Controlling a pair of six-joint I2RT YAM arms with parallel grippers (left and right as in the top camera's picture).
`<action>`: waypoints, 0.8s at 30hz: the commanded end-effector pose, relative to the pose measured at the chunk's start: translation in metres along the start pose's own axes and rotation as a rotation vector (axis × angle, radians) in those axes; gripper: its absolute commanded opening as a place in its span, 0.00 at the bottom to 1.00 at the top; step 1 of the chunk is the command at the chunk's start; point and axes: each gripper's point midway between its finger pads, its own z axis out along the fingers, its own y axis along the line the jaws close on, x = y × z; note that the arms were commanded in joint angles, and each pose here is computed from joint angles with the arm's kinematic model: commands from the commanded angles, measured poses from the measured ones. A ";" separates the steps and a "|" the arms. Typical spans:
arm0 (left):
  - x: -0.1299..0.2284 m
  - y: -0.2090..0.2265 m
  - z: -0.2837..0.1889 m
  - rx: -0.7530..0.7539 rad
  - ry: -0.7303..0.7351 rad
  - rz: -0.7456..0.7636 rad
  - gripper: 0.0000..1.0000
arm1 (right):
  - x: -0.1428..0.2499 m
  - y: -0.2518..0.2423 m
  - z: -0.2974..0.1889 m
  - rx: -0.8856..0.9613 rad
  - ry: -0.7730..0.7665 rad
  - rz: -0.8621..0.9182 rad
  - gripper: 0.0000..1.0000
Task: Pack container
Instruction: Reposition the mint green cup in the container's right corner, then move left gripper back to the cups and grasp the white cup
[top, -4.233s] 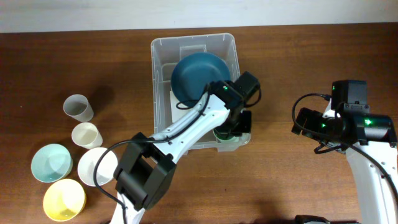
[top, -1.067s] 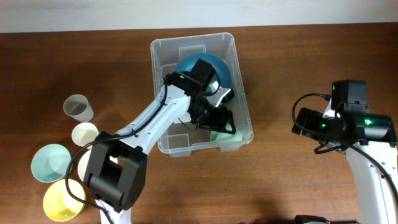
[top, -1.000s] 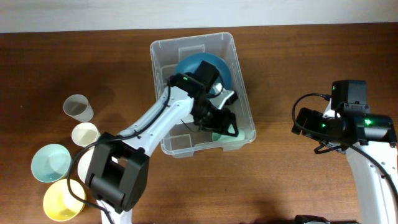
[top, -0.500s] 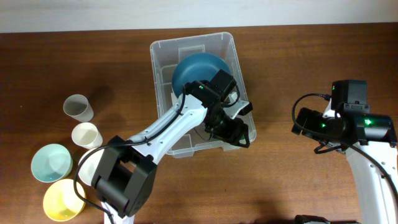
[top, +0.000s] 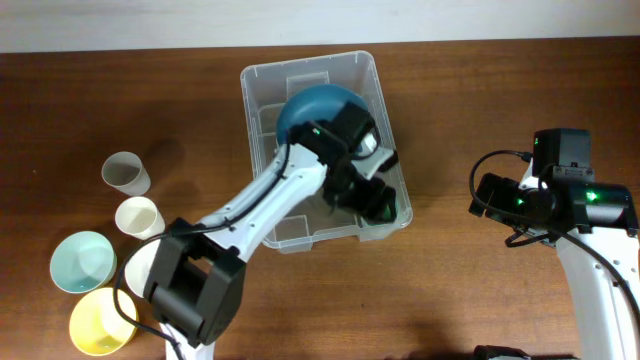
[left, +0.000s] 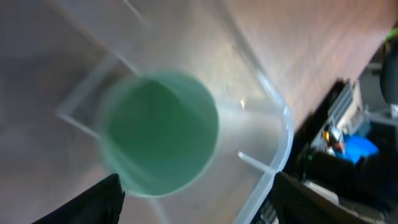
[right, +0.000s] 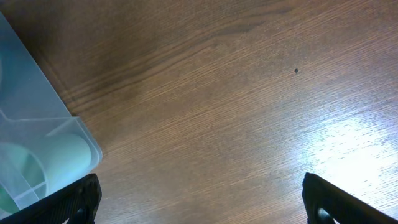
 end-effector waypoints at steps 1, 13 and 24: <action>-0.033 0.002 -0.059 -0.051 -0.170 0.043 0.79 | 0.000 0.002 -0.002 -0.007 -0.010 -0.013 0.99; 0.024 0.143 -0.234 -0.664 -0.416 -0.452 0.86 | 0.000 0.002 -0.002 -0.008 -0.011 -0.013 0.99; 0.139 0.244 -0.289 -0.831 -0.327 -0.943 0.93 | -0.001 0.002 -0.002 -0.008 -0.013 -0.013 0.99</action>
